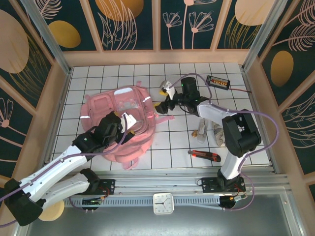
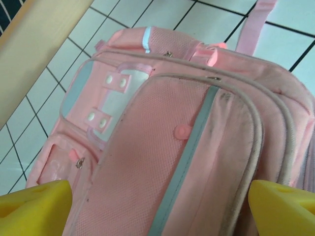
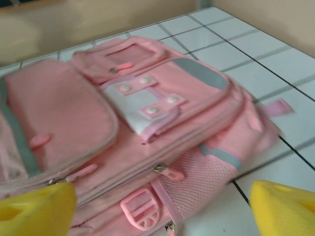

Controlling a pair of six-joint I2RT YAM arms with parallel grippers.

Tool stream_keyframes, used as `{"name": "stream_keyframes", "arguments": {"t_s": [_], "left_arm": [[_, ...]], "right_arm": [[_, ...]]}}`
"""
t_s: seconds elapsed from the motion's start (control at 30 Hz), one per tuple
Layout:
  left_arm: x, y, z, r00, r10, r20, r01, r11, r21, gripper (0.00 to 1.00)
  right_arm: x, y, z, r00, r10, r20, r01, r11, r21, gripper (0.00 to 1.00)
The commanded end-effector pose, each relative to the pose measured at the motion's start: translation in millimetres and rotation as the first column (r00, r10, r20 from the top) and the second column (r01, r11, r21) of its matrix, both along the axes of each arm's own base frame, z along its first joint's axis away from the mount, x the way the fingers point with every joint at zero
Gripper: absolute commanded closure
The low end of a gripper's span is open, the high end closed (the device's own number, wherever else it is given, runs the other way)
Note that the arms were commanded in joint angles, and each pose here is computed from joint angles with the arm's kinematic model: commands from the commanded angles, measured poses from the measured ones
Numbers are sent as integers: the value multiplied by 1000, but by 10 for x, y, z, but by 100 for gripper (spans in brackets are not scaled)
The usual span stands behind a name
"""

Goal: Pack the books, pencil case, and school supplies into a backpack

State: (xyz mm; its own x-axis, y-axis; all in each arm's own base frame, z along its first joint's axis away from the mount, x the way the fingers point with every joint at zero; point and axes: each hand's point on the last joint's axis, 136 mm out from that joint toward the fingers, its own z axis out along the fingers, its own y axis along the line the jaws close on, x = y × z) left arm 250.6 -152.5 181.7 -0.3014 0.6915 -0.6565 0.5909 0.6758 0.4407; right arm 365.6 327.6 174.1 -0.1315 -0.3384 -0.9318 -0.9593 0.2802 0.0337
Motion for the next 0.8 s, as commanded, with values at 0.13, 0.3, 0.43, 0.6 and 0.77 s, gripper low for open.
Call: {"name": "stream_keyframes", "arguments": {"t_s": [0.13,0.3,0.43,0.6,0.77], "left_arm": [[327,569,-128,942,327,-77,-327,945,15,14],[652,737,221,817,557,-150,-574,810,-122,14],[761,750,396,662,667,-341,-746,629,-218,11],[426,642,220,420,654,-629,-906,344,-247,11],[-56,689,55,294,545,-785,-952,90,-294,15]], "right_arm": [[-85,509,-415,964,233,130,-204,957,-204,23],[260,675,-177,996,89,3,-89,996,16,23],[542,691,172,973,-28,-231,67,984,164,22],[719,428,372,910,-138,-391,229,954,194,15],[770,323,522,852,-245,-464,332,936,116,1]]}}
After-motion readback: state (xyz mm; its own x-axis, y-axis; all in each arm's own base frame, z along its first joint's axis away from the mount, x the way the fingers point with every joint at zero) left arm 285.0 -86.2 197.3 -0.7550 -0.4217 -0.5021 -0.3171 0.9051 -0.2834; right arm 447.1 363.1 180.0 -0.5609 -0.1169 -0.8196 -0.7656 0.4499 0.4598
